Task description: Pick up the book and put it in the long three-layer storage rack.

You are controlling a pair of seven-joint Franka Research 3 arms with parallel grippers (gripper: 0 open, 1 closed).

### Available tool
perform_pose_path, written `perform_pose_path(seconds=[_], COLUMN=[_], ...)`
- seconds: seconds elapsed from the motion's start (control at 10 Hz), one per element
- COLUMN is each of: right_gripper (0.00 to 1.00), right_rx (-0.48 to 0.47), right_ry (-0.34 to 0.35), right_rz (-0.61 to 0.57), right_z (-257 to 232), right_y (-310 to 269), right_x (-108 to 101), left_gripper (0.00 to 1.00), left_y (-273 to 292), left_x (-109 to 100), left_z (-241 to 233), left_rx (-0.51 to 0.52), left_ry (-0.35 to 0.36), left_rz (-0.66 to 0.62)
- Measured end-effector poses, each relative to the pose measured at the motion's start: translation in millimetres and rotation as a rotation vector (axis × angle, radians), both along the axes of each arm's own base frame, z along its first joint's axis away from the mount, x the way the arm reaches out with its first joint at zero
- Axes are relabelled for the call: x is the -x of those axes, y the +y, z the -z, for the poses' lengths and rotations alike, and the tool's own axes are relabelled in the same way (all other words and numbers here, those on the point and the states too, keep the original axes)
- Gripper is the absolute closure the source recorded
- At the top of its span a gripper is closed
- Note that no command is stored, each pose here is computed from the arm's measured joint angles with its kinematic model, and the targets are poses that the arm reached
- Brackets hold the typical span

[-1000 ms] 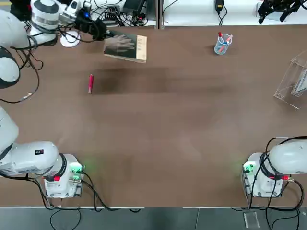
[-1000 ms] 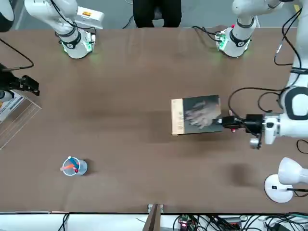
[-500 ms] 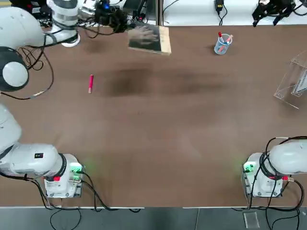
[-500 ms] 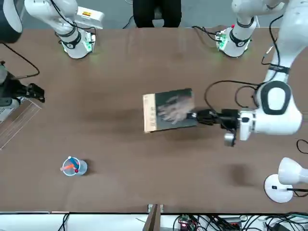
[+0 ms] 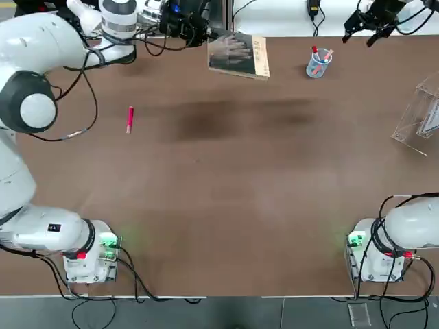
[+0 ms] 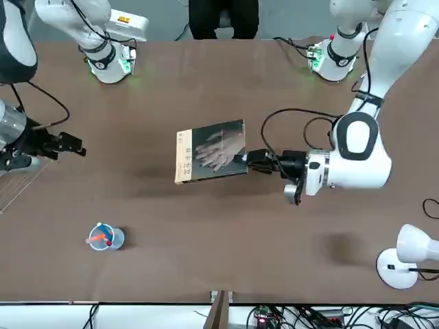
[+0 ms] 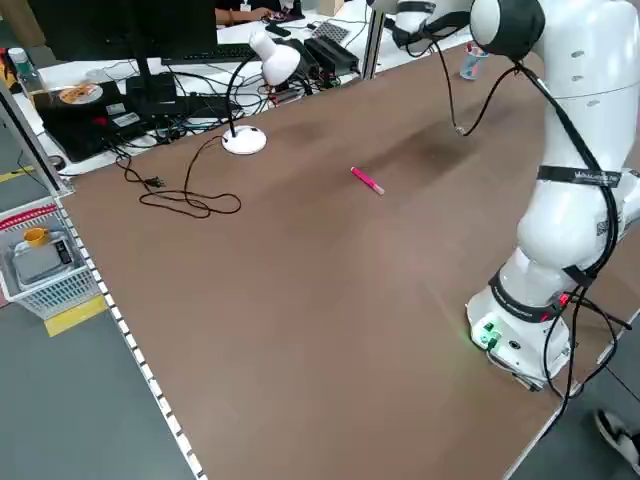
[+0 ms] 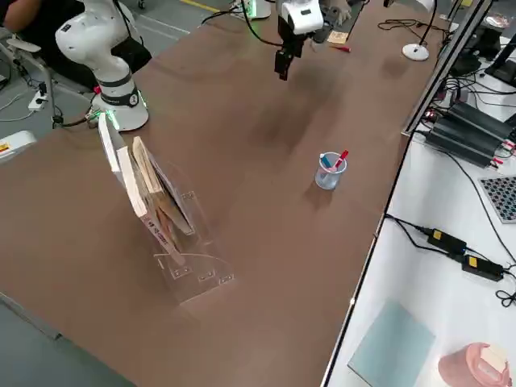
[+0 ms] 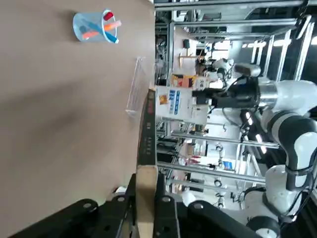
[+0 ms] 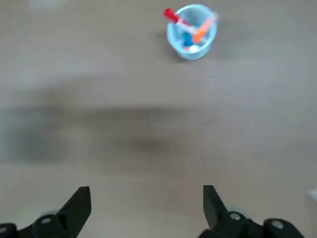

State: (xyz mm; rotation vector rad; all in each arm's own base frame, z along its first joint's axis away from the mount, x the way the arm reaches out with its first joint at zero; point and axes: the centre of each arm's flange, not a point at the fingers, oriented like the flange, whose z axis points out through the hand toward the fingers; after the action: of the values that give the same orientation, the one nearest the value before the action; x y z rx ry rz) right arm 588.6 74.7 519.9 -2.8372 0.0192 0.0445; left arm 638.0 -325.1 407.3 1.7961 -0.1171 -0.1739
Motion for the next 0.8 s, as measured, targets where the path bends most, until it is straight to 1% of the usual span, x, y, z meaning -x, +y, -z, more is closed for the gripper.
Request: perform_pose_path(seconds=[0.3, 0.5, 0.8], right_gripper=[0.0, 0.0, 0.0], right_rx=[-0.168, -0.289, -0.51], right_ry=[0.03, 0.048, 0.081], right_rz=[0.039, 0.048, 0.055], right_z=[10, 21, 47], right_y=[0, -3, -10], right_x=[-4, -3, -2], left_gripper=[0.99, 0.99, 0.99], left_y=[-7, -13, -26], left_x=[-10, -15, -19], left_z=[11, 16, 21], left_rx=[0.067, 0.112, 0.135], left_ry=[0.042, 0.069, 0.079], left_rz=[-0.031, -0.049, -0.068])
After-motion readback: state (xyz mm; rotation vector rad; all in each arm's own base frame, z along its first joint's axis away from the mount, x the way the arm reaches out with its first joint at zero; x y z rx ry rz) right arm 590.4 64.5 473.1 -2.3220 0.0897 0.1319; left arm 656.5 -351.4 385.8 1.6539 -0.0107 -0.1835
